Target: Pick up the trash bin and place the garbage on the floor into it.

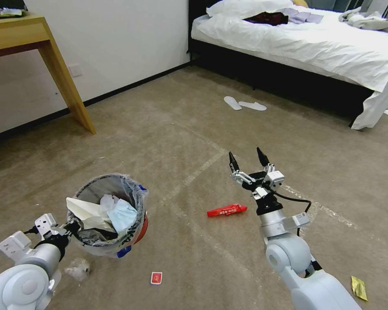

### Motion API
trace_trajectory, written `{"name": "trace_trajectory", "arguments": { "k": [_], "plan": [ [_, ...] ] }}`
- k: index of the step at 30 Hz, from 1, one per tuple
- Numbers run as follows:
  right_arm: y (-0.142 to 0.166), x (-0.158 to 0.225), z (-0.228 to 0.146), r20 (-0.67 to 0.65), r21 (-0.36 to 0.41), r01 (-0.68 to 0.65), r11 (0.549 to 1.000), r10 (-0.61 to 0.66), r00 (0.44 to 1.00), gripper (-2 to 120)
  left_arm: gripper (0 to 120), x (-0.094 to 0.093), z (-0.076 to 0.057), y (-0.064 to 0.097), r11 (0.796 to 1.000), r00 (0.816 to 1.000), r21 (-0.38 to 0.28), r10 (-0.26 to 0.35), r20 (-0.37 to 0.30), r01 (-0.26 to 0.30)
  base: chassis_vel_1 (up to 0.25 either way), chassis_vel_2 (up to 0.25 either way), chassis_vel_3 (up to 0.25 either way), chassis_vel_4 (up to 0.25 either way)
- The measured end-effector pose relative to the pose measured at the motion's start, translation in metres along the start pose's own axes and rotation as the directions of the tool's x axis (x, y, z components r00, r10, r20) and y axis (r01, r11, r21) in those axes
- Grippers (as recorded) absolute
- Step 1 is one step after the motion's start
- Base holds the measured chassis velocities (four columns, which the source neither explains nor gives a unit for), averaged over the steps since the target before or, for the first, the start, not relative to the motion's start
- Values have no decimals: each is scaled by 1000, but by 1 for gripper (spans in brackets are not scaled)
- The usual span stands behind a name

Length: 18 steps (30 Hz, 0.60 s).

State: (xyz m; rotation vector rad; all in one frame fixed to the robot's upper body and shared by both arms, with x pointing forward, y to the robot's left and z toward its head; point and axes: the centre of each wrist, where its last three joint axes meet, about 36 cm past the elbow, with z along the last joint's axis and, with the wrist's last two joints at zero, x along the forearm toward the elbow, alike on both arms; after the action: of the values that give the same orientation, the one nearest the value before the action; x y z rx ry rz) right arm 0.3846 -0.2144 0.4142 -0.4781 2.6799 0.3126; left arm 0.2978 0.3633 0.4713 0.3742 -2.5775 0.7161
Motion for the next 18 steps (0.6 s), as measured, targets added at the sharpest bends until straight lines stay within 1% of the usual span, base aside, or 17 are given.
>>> {"name": "trace_trajectory", "arguments": {
  "k": [18],
  "plan": [
    [-3, 2, 3, 0, 4, -9, 1000, 9, 1000, 100, 1, -1, 2, 0, 1000, 1000, 2, -2, 0, 2, -2, 3, 4, -4]
  ]
}}
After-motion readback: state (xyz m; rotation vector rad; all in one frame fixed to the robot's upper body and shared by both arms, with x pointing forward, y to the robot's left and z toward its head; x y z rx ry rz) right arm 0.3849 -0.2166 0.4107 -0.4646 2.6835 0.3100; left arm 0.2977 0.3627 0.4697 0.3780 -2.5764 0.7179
